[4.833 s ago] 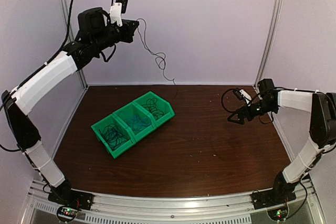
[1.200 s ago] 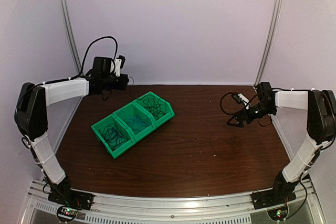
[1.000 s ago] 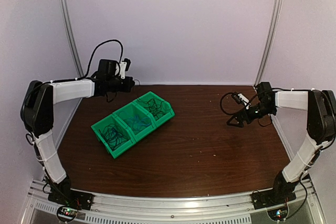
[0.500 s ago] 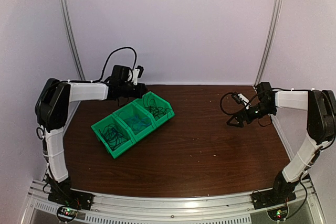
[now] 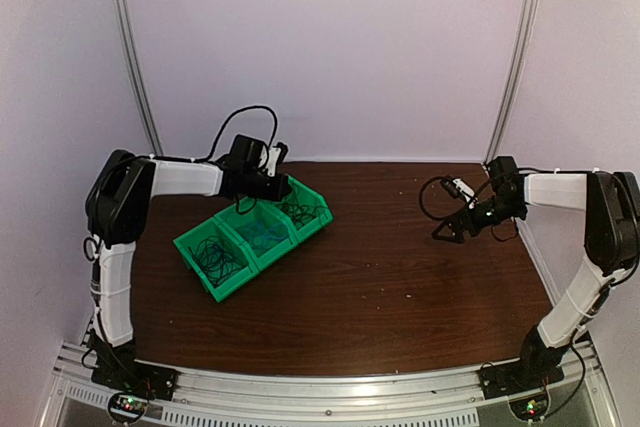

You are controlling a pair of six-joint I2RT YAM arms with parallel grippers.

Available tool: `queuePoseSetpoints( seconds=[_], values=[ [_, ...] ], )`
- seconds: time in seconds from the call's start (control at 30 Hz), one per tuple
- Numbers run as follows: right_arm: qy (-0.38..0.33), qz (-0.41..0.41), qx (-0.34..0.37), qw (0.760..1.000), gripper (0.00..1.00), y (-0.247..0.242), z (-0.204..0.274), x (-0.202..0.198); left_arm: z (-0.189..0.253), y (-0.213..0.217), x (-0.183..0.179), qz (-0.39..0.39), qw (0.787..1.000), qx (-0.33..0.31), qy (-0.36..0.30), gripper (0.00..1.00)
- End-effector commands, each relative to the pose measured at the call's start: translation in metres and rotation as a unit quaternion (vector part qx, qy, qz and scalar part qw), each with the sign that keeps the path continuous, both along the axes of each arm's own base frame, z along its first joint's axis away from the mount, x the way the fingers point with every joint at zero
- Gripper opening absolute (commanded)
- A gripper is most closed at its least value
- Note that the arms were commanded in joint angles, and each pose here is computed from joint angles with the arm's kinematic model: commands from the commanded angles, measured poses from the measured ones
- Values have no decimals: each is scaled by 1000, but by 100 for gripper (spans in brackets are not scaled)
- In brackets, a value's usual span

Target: Untangle the cables

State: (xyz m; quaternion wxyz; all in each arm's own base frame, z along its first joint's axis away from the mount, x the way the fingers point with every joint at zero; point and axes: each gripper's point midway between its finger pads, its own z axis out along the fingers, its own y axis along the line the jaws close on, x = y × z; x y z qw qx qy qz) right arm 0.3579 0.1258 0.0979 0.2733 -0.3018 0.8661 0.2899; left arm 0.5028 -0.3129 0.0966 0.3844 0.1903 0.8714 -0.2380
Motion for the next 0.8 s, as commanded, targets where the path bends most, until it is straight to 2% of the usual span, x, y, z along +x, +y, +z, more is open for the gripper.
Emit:
queuePoseSetpoints(
  seconds=[0.0,0.23,0.33,0.47,0.63,0.77],
  values=[
    [4,2,1,1000,100,-1,-2,-1,-2,-4,1,4,1000,2,15,0],
    [4,2,3,1000,100,-1,-1,-1,35,3,3,16,1000,12,-2,1],
    [3,3,3,1000,100,0,-1,-1,54,6,0,17,1000,15,-11,19],
    [4,4,5,1000,100,0,0,-1,73,13,-5,22,999,22,-22,32],
    [6,5,6,1000,100,0,-1,-1,96,11,-15,12,999,21,-40,42],
    [6,6,7,1000,100,1,-1,-1,114,-26,-41,-56,996,14,-74,44]
  ],
)
